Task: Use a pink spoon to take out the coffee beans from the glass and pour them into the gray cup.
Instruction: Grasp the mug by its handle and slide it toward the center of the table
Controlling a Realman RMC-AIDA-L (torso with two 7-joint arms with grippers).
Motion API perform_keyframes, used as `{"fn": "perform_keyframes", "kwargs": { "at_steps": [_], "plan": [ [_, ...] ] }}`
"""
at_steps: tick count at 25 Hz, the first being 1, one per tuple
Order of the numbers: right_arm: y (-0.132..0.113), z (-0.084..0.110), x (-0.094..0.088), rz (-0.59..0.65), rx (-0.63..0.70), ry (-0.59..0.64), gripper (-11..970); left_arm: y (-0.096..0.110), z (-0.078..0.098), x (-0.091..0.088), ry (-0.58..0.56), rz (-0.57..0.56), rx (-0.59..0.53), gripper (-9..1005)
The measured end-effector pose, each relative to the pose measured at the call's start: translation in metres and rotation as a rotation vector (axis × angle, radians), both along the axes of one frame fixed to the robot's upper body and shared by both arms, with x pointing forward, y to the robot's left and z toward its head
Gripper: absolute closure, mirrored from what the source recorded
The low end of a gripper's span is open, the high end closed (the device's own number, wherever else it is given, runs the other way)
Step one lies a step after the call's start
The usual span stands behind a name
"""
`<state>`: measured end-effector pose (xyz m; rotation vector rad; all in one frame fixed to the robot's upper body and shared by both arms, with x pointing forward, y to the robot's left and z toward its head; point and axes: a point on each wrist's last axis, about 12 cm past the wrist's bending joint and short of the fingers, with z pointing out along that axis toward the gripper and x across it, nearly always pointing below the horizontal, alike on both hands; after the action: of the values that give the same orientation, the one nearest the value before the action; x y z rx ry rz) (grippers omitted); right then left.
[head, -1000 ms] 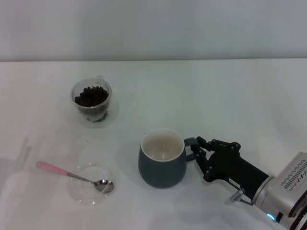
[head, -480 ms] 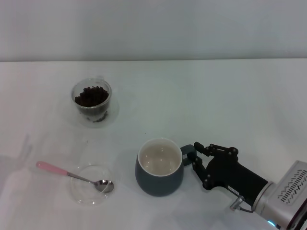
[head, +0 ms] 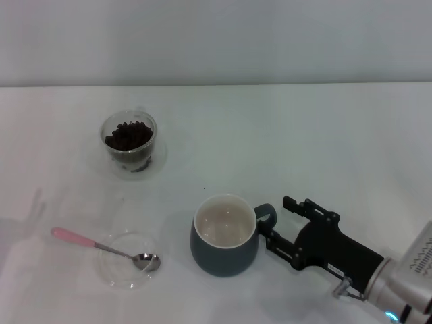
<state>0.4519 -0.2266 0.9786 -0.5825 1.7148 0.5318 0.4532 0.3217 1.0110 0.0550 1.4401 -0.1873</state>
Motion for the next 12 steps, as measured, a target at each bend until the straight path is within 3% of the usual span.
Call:
{"fn": "perform_keyframes", "kwargs": {
  "at_steps": [8, 12],
  "plan": [
    [-0.023, 0.002, -0.005, 0.053, 0.089, 0.072, 189, 0.0, 0.001, 0.002, -0.003, 0.003, -0.002, 135],
    [-0.035, 0.004, -0.013, 0.058, 0.109, 0.05, 196, 0.001, 0.0, 0.0, 0.001, 0.007, -0.002, 135]
  ]
}}
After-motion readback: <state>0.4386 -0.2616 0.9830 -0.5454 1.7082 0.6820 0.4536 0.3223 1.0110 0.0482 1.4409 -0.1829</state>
